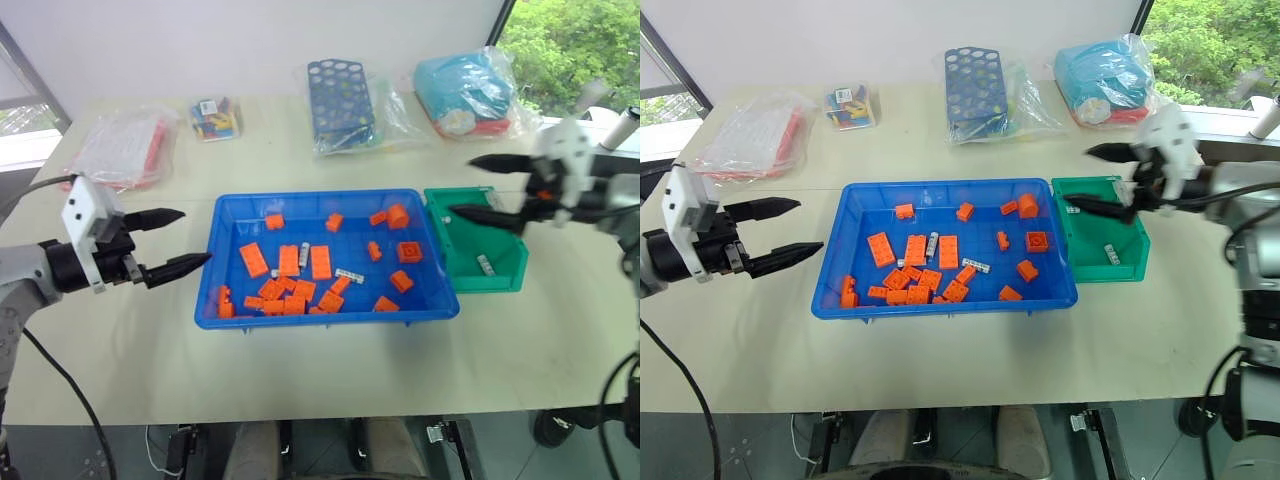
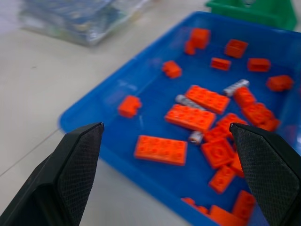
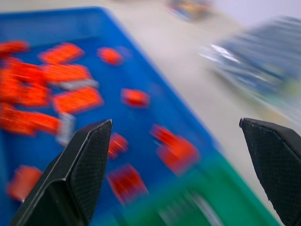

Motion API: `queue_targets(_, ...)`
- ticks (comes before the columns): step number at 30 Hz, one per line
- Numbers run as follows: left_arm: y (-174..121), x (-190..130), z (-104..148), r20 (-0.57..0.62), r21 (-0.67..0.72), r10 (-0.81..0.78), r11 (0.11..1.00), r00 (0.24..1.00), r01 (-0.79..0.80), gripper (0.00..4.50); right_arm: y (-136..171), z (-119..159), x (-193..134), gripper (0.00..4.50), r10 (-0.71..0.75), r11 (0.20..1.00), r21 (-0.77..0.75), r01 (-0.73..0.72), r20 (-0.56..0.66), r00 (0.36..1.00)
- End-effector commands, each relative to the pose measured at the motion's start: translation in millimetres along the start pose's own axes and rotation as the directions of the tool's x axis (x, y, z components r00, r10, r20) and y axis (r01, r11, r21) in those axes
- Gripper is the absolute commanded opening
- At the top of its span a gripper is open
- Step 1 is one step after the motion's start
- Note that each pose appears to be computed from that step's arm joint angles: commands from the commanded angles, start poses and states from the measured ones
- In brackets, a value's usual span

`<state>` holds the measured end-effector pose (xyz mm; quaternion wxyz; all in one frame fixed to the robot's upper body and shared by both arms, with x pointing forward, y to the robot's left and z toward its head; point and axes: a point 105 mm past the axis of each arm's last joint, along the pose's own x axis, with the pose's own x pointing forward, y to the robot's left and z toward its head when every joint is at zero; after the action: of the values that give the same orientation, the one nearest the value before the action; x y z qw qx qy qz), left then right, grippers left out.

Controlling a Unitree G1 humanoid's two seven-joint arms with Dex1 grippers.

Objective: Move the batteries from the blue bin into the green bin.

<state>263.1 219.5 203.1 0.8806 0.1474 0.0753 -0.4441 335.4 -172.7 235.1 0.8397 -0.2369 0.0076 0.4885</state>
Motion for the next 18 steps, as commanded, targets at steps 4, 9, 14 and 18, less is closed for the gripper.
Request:
queue_targets(4, -26.6, 8.2, 3.1, -0.033, 0.044, -0.139, 0.989, 0.990, 0.140, 4.50, 41.0, 24.1, 83.9, 4.46, 0.138, 0.976, -0.176, -0.127, 0.051, 0.989)
queue_targets(9, -34.3, 17.7, -0.8, -0.036, 0.055, -0.151, 0.987, 0.988, 0.153, 4.50, 85.1, -2.2, 134.9, 4.46, 0.243, 0.920, -0.304, -0.247, -0.050, 0.969)
queue_targets(14, -31.6, 23.3, 1.9, -0.025, 0.071, -0.132, 0.988, 0.991, 0.133, 4.50, 96.2, -26.3, 157.8, 4.46, 0.256, 0.880, -0.382, -0.283, -0.122, 0.959)
queue_targets(18, -30.2, 23.3, 3.3, -0.023, 0.075, -0.123, 0.989, 0.992, 0.124, 4.50, 93.1, -31.5, 168.9, 4.46, 0.240, 0.889, -0.371, -0.268, -0.119, 0.963)
